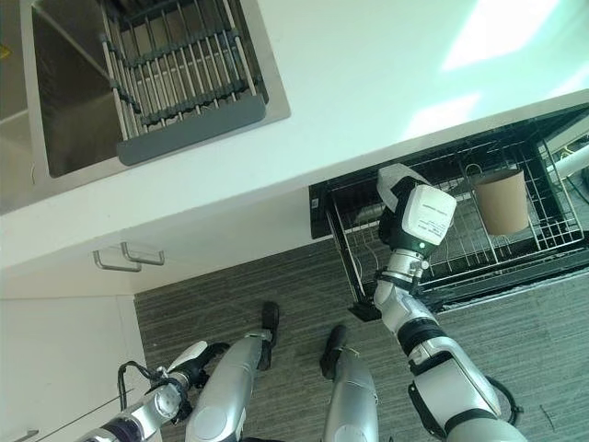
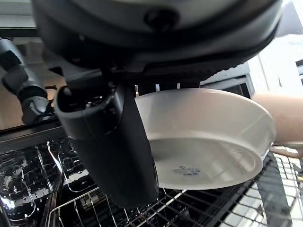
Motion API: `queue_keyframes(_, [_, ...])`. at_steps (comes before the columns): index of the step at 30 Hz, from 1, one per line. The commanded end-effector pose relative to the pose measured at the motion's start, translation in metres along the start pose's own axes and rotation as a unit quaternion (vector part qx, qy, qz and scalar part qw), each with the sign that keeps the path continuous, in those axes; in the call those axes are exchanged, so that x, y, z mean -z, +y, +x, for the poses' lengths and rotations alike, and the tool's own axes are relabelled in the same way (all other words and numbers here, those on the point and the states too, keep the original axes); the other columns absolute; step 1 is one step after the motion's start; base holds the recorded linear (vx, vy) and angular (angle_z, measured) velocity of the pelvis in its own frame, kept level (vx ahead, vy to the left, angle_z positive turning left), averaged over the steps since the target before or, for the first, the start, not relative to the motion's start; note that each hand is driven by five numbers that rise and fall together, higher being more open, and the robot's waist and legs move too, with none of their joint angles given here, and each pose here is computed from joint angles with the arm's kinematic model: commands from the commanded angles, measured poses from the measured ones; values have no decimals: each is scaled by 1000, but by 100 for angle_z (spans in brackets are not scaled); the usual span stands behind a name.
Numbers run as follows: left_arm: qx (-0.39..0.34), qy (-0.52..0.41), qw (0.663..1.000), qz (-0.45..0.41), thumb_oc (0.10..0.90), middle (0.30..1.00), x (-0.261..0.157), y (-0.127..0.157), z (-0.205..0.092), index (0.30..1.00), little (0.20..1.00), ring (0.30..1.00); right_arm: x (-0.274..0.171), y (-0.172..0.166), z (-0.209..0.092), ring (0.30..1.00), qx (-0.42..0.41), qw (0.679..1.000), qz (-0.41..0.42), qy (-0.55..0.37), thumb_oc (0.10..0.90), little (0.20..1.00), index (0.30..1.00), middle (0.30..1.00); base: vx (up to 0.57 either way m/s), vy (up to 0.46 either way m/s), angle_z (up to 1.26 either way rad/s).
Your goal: Place the dishes in the dishwasher.
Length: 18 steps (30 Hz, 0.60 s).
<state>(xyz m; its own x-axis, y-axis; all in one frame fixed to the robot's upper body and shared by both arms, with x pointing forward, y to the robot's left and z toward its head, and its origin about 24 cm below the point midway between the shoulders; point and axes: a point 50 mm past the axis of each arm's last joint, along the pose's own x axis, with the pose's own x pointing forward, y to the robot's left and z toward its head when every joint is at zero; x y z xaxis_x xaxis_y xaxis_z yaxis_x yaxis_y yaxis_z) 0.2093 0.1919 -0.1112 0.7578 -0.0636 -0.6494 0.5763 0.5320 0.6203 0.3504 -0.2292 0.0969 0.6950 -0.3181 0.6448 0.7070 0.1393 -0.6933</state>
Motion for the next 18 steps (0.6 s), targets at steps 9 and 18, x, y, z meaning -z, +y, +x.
queue_keyframes(9, [-8,-105,992,-71,800,900,-46,-6,0,900,900,900,25,-25,34,300,96,990,-22,105,400,300,300,300,-17,11,-1])
queue_keyframes(18, [1,-114,991,-72,800,900,-58,6,1,900,900,900,-1,10,42,900,-197,952,171,163,800,900,900,900,-53,17,-3])
